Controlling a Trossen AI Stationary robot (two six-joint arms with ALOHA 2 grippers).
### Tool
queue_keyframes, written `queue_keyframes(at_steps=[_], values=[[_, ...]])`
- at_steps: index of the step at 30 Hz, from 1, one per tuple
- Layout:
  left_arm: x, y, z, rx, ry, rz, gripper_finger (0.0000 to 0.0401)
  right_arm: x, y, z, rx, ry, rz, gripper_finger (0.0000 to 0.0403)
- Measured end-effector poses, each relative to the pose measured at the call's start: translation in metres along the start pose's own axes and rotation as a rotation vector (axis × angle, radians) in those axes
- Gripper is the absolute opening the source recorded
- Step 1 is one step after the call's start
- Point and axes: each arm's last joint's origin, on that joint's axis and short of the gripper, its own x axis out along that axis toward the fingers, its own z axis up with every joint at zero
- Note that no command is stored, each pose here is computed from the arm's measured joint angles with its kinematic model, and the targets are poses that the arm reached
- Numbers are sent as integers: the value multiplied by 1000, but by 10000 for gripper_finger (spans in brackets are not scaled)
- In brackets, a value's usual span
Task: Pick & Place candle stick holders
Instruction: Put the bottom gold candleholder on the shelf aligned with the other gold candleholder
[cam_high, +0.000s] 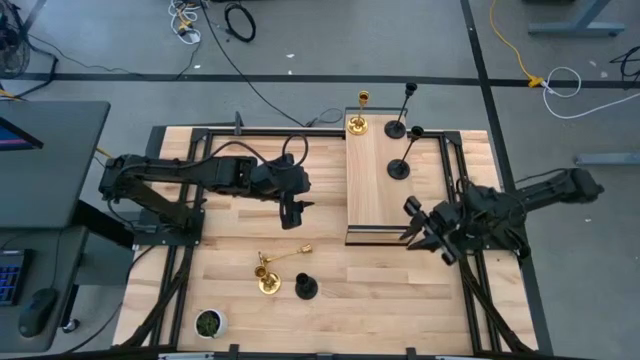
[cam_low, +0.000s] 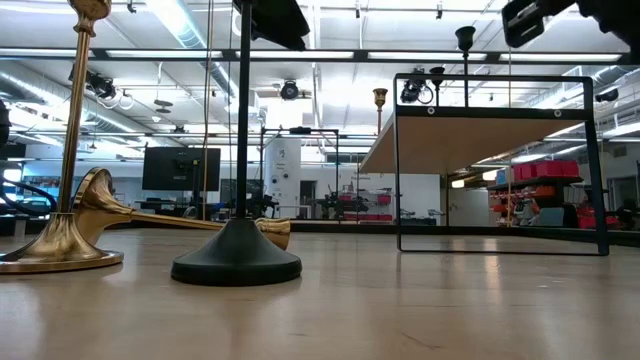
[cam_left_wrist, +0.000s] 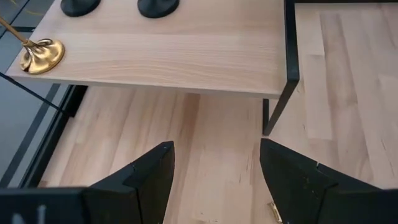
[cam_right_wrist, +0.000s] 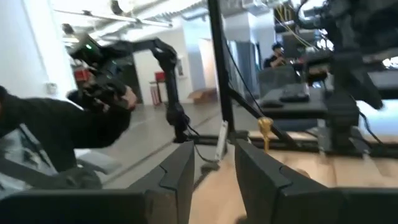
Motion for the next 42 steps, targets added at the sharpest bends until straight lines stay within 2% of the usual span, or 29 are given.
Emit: queue_keyframes(at_steps=[6,13,19,22,25,29,34,38,42], values=[[0,-2,0,1,1,-21,236,13,17,-5,-9,-24,52,113],[-2,-11,-1,-5,1,-74,236,38,38,-7,-44,64,-33,113],[-5,-22,-2,19,7,-100,236,70,54,-10,-78,204,-102,113],[-6,-26,-5,32,30,-109,236,83,56,-14,-97,244,-146,113],[-7,-29,-7,33,44,-117,236,95,57,-13,-60,246,-158,113],[-8,-32,-7,35,47,-124,236,111,56,-31,-4,310,-227,113],[-8,-33,-7,32,49,-128,236,130,57,-46,25,354,-241,113],[-7,-35,-11,30,93,-205,236,137,58,-44,26,351,-229,113],[-8,-45,-19,92,166,-291,236,136,58,-44,23,360,-232,113]])
